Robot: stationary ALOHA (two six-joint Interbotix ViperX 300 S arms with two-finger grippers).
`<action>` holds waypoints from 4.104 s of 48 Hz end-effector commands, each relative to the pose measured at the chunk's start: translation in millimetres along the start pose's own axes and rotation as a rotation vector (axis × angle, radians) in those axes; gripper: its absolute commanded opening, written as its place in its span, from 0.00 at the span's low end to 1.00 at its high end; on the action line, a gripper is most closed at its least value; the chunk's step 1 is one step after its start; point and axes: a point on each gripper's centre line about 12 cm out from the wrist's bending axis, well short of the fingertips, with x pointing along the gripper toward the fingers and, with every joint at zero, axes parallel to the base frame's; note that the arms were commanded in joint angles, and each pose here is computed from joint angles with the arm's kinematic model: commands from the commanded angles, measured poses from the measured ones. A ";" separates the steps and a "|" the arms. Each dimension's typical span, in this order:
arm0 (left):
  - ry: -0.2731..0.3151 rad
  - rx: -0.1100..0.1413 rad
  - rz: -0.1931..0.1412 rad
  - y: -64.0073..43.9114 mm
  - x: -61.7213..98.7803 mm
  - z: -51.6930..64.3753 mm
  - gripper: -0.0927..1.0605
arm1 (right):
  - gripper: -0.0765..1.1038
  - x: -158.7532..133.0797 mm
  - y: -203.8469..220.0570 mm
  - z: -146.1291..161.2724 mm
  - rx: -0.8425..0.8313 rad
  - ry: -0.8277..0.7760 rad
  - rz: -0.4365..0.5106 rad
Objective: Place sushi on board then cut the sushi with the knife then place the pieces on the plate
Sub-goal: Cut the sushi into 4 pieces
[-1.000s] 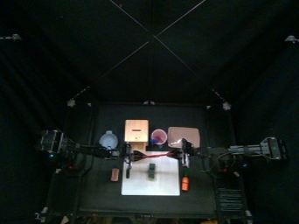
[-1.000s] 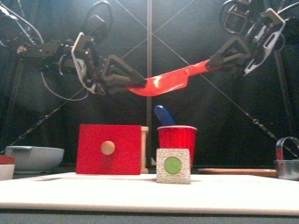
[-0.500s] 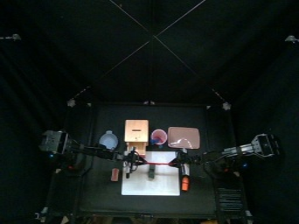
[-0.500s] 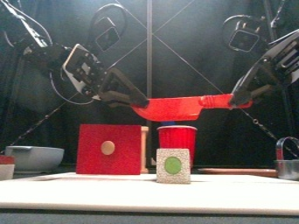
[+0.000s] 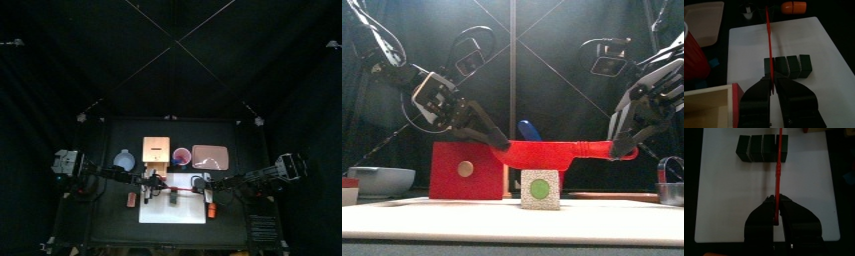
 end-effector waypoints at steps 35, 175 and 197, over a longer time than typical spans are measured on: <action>0.038 -0.032 0.004 -4.0 5.3 -5.2 0.52 | 0.41 -10.0 5.8 8.2 -0.018 -0.035 0.013; 0.114 0.116 -0.079 -30.0 -2.6 18.0 0.51 | 0.41 -22.4 37.2 26.8 -0.106 0.010 0.031; 0.169 0.099 -0.076 -28.5 6.1 1.6 0.51 | 0.41 4.7 39.7 11.5 -0.108 0.112 0.019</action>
